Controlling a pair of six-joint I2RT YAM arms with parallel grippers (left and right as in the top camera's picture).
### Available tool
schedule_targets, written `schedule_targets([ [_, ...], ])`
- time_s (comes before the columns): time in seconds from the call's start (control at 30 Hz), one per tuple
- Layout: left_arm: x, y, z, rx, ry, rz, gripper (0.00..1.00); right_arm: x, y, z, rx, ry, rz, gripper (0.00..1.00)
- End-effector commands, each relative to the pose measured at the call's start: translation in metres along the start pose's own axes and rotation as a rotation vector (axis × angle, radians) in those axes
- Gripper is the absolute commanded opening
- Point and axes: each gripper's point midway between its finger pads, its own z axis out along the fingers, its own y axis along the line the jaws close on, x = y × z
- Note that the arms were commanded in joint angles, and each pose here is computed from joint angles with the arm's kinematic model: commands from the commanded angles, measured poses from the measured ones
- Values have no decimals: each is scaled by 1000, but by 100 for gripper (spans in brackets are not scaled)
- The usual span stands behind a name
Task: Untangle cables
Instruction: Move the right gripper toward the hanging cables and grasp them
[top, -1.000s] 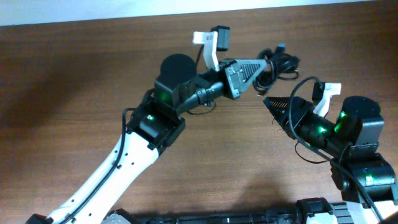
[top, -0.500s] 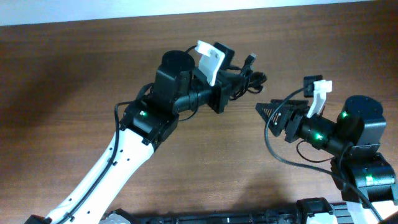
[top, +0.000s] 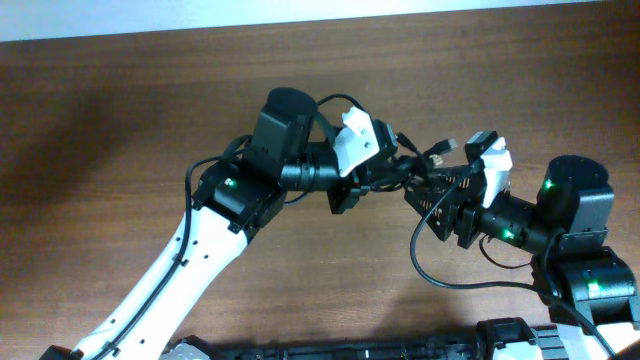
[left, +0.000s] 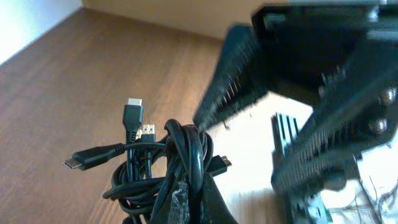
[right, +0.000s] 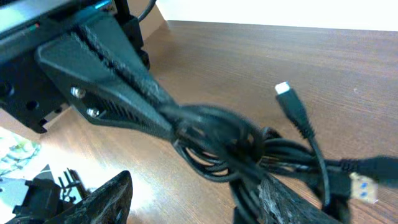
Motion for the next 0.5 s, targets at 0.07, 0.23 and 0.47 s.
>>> schedule_targets([
  [0.07,-14,-12,-8,37,-37,100,0,-3,5,-1,-19,-5,-49,64],
  [0.23,-12,-17,-11,55,-33,130,0,6,-4,-1,32,29,-39,64],
  [0.47,-6,-28,-14,95,-17,186,0,8,-3,-1,27,33,-54,65],
])
